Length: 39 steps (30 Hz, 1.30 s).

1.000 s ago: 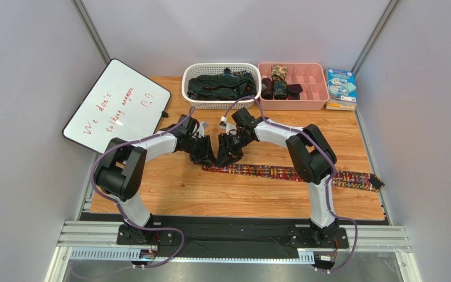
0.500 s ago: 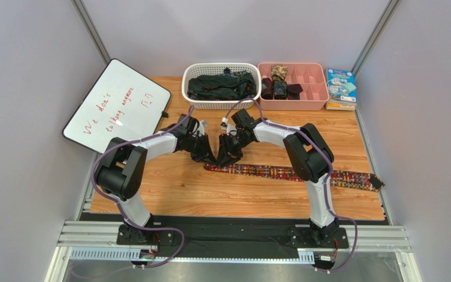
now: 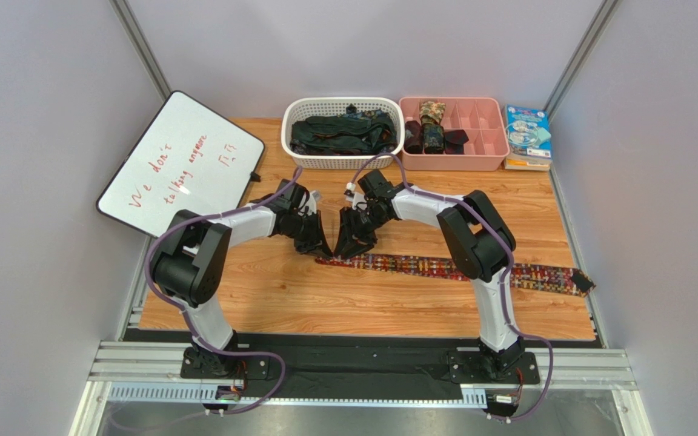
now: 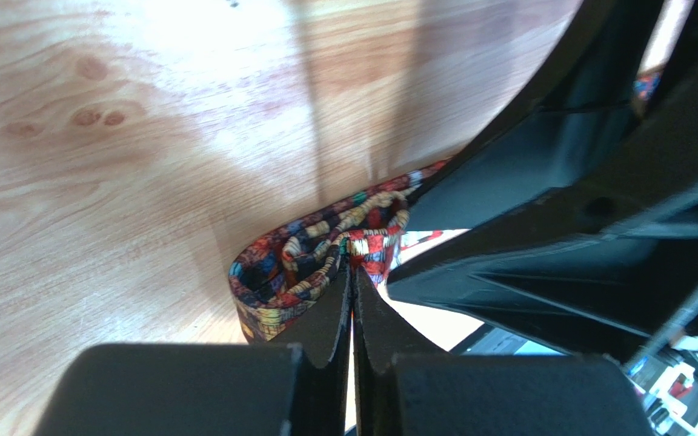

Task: Roll the ties
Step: Roll the tie at the center of the board.

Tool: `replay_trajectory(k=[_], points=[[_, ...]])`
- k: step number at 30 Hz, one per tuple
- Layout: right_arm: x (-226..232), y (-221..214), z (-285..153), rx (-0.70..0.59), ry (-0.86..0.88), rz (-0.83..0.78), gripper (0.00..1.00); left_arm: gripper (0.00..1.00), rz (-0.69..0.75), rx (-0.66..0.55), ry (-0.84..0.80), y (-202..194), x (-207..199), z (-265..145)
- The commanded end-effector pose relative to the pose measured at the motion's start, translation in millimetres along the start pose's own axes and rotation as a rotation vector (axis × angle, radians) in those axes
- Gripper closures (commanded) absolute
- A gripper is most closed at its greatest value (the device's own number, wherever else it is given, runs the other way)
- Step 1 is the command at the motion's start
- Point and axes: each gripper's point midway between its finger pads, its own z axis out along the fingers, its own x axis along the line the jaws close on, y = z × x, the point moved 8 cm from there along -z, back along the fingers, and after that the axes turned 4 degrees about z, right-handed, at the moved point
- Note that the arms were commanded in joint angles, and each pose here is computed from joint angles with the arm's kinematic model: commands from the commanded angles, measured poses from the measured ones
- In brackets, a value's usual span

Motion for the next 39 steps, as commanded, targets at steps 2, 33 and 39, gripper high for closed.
replay_trajectory(k=[2, 33, 39], points=[[6.9, 10.5, -0.1, -0.035, 0.01, 0.007, 0.56, 0.98, 0.014, 0.023, 0.02, -2.9, 2.4, 1.2], [-19.7, 8.7, 19.5, 0.002, -0.129, -0.011, 1.0, 0.53, 0.091, -0.056, 0.1, -1.7, 15.6, -47.9], [-21.5, 8.7, 19.8, 0.001, -0.133, -0.012, 1.0, 0.52, 0.064, -0.046, 0.056, 0.0, 17.9, -35.1]])
